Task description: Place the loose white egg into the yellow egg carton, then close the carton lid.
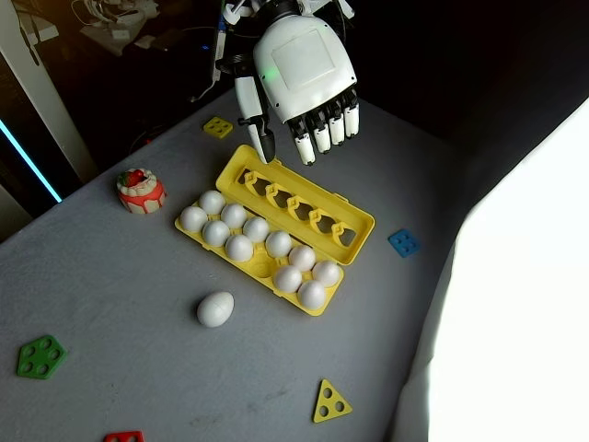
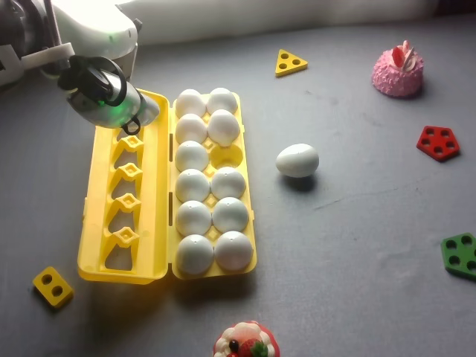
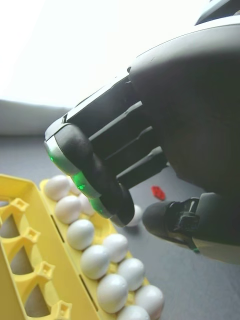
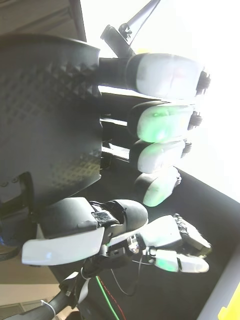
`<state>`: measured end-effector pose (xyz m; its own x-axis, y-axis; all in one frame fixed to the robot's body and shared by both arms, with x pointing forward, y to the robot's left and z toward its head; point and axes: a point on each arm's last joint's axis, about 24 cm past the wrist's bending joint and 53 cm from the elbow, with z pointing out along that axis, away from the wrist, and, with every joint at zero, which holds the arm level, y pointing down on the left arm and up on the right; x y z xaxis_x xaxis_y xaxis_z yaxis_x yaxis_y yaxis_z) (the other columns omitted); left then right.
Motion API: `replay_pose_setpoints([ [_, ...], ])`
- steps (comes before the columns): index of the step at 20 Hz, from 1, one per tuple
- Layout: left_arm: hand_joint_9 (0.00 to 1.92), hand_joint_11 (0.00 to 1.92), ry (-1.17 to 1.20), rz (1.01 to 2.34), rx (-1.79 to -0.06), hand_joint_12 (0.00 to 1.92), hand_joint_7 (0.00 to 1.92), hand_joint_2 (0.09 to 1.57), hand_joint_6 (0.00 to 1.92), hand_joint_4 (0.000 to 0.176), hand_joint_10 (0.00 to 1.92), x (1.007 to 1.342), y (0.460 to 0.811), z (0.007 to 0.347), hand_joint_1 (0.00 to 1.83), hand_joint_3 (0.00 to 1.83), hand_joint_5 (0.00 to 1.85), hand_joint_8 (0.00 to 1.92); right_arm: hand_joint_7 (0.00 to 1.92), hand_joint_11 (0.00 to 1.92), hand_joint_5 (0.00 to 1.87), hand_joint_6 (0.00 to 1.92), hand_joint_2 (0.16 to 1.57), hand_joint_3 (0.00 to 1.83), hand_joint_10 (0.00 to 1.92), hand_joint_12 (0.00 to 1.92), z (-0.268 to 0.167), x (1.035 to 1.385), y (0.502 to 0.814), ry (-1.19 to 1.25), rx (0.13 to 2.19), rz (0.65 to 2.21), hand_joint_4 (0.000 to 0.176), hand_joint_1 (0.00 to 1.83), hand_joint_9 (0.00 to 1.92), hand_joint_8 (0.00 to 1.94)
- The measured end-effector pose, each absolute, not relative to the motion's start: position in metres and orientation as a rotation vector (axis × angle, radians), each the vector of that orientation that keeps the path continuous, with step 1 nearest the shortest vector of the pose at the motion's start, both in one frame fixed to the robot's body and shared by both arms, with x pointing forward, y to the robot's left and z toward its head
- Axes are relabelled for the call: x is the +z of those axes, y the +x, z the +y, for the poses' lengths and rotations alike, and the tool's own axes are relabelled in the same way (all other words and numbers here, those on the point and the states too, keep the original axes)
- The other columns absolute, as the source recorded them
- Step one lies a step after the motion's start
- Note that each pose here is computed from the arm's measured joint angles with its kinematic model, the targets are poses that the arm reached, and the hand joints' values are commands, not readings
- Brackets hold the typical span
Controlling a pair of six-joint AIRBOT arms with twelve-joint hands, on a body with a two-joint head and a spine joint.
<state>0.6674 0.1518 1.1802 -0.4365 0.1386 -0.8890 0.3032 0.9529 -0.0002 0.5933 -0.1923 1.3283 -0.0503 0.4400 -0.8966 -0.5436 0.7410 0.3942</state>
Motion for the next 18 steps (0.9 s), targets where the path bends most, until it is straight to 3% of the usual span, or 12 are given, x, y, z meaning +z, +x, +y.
replay_pose_setpoints([
  [2,0.12,0.00,0.312,2.031,-0.186,0.63,0.12,1.27,0.00,0.014,0.01,1.179,0.667,0.153,0.58,0.06,0.08,0.00,0.06,0.00,0.01,0.02,1.24,0.05,0.01,0.00,-0.192,1.327,0.594,-0.092,0.798,1.418,0.000,0.15,0.00,0.00],
  [3,0.12,0.00,0.311,2.036,-0.183,0.63,0.12,1.27,0.00,0.014,0.01,1.178,0.667,0.154,0.58,0.06,0.08,0.00,0.06,0.00,0.01,0.02,1.24,0.05,0.01,0.00,-0.192,1.326,0.594,-0.093,0.797,1.422,0.000,0.15,0.00,0.00],
  [4,0.13,0.00,0.313,2.034,-0.184,0.54,0.13,1.32,0.00,0.030,0.01,1.179,0.667,0.153,0.30,0.06,0.06,0.00,0.04,0.00,0.00,0.00,1.22,0.03,0.01,0.00,-0.192,1.326,0.594,-0.093,0.797,1.422,0.000,0.14,0.01,0.00],
  [5,0.13,0.00,0.319,2.028,-0.185,0.54,0.13,1.32,0.00,0.030,0.01,1.180,0.667,0.153,0.30,0.06,0.06,0.00,0.04,0.00,0.00,0.00,1.22,0.03,0.01,0.00,-0.192,1.327,0.593,-0.092,0.799,1.415,0.000,0.14,0.01,0.00],
  [6,0.04,0.00,0.319,2.028,-0.185,0.32,0.05,1.35,0.00,0.020,0.00,1.180,0.667,0.153,0.15,0.02,0.03,0.00,0.10,0.00,0.04,0.01,1.21,0.03,0.03,0.00,-0.192,1.329,0.593,-0.093,0.801,1.408,0.000,0.05,0.05,0.02],
  [8,0.04,0.00,0.327,2.034,-0.184,0.40,0.06,1.35,0.01,0.024,0.01,1.178,0.663,0.149,0.06,0.01,0.06,0.00,0.12,0.02,0.04,0.01,1.21,0.02,0.03,0.01,-0.192,1.326,0.594,-0.092,0.798,1.419,0.000,0.05,0.06,0.02],
  [14,0.03,0.00,0.341,2.034,-0.205,0.38,0.03,1.36,0.00,0.022,0.00,1.178,0.656,0.143,0.07,0.00,0.06,0.00,0.09,0.00,0.02,0.01,1.17,0.00,0.00,0.00,-0.192,1.324,0.594,-0.094,0.795,1.427,0.000,0.07,0.01,0.00],
  [15,0.03,0.00,0.333,2.034,-0.201,0.41,0.04,1.35,0.00,0.029,0.00,1.179,0.658,0.145,0.10,0.00,0.05,0.00,0.08,0.00,0.02,0.01,1.15,0.00,0.00,0.00,-0.192,1.324,0.594,-0.094,0.795,1.427,0.000,0.14,0.01,0.00],
  [18,0.06,0.00,0.310,2.033,-0.185,0.47,0.06,1.35,0.00,0.024,0.01,1.181,0.663,0.155,0.10,0.00,0.07,0.00,0.08,0.00,0.01,0.00,1.11,0.00,0.01,0.00,-0.192,1.324,0.594,-0.094,0.795,1.428,0.000,0.29,0.04,0.01],
])
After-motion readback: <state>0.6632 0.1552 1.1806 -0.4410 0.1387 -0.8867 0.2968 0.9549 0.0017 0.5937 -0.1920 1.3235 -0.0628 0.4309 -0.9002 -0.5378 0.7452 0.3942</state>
